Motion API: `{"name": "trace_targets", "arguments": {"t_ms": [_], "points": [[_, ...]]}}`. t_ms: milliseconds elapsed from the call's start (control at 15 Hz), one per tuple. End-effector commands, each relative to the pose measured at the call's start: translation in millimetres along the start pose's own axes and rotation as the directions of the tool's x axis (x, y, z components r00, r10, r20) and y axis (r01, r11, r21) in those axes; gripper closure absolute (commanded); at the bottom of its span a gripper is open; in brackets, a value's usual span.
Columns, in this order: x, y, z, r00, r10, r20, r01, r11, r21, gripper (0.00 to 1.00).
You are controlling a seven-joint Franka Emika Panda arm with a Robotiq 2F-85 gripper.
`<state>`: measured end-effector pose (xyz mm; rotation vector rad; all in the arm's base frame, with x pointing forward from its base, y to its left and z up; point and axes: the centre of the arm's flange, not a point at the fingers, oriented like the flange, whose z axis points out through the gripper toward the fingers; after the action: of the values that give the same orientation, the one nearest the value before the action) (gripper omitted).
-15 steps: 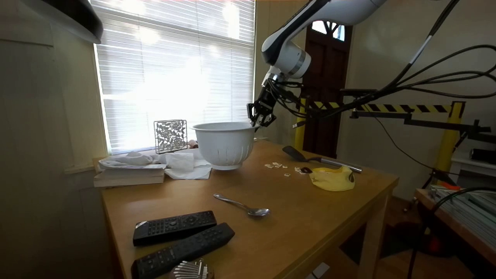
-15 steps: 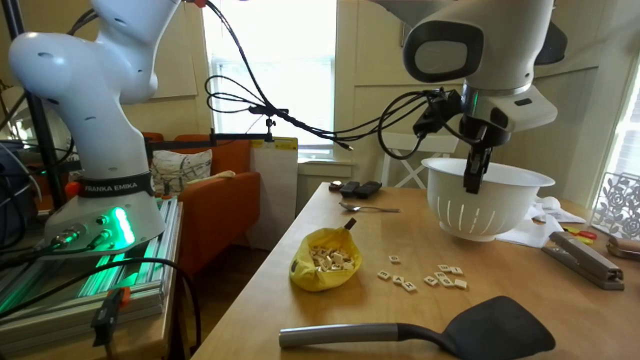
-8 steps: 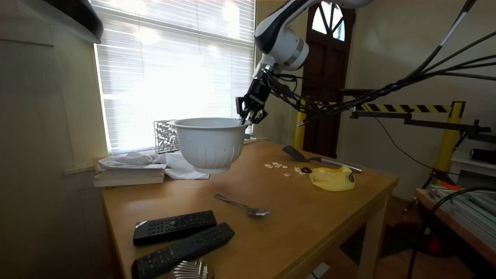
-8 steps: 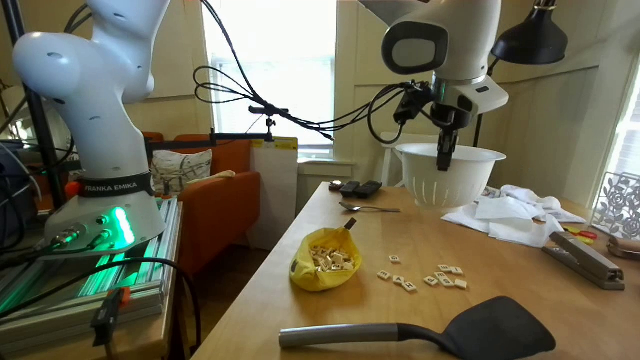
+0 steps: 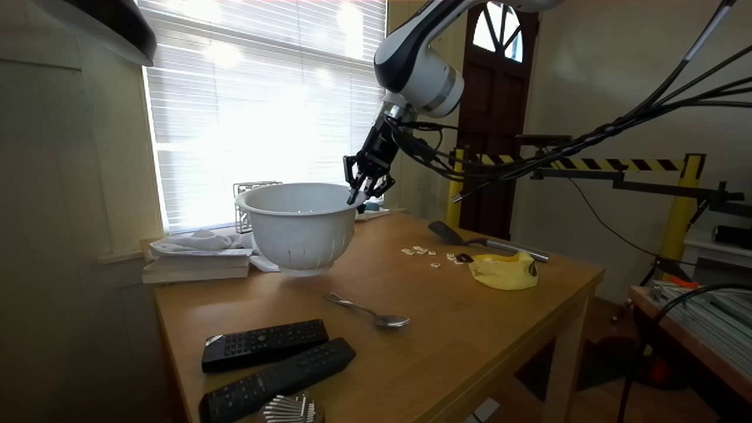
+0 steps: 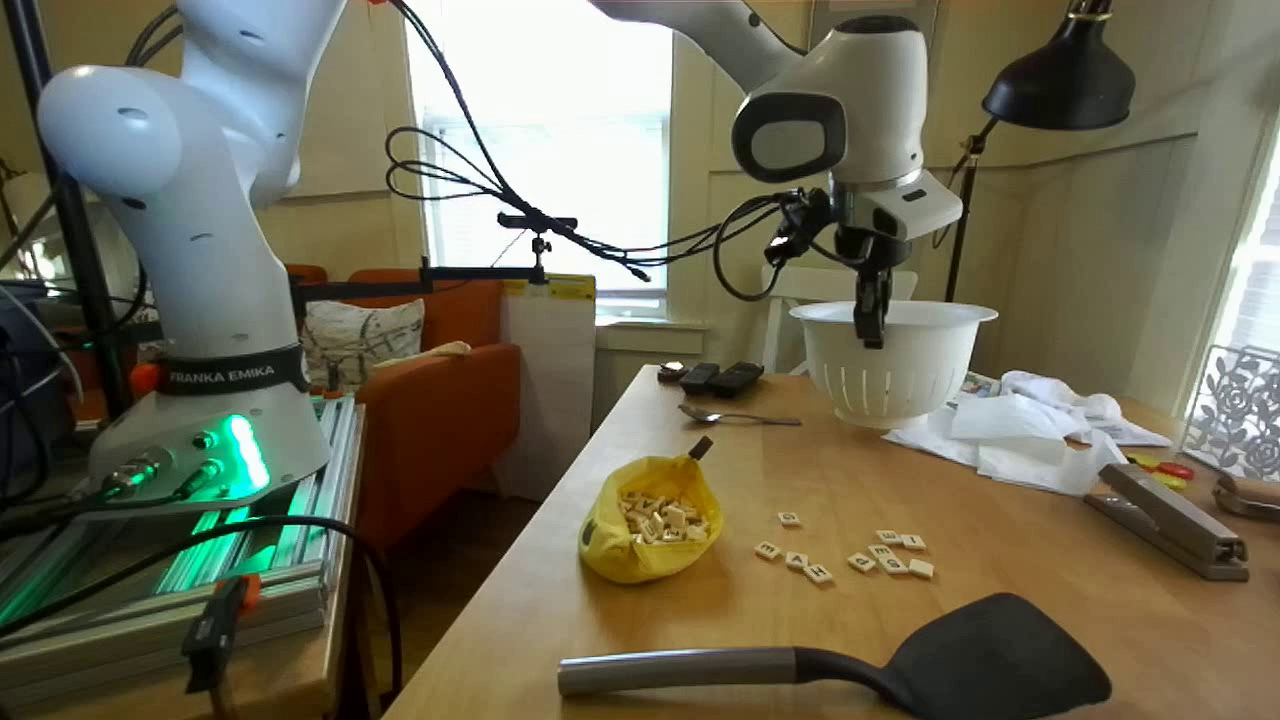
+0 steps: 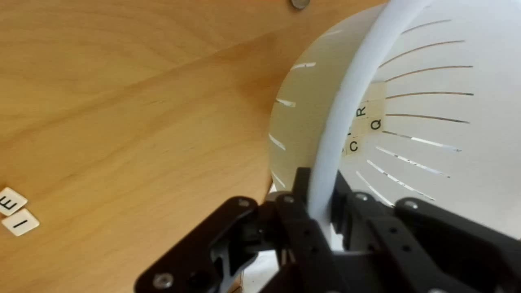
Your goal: Move the white bowl slightly to the left and then move the spoon toward the bowl
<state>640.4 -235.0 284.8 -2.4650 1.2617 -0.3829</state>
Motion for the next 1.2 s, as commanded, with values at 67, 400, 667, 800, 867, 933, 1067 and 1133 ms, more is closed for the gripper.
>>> {"name": "trace_targets", "arguments": {"t_ms": [67,400,667,800,867,933,1067,1133], "points": [[-10.1,1.0,1.7,1.000,0.030,0.006,-0.030,1.000,0.001,0.96],[-0.3,7.7,0.4,0.999,0.039,-0.015,-0.040,0.999,-0.019,0.45],[-7.0,7.2,-27.2,1.000,0.005,0.008,-0.005,1.000,-0.024,0.19],[-27.5,4.2,-64.4,0.997,-0.073,-0.011,0.072,0.996,-0.051,0.05],[-37.5,2.7,-83.2,0.994,-0.110,-0.005,0.109,0.992,-0.070,0.01],[-47.7,6.7,-94.5,0.983,-0.182,0.032,0.184,0.980,-0.076,0.00],[-72.0,14.4,-118.1,0.955,-0.291,0.059,0.295,0.952,-0.087,0.00],[-85.2,20.9,-128.7,0.938,-0.339,0.073,0.345,0.933,-0.099,0.00]]}}
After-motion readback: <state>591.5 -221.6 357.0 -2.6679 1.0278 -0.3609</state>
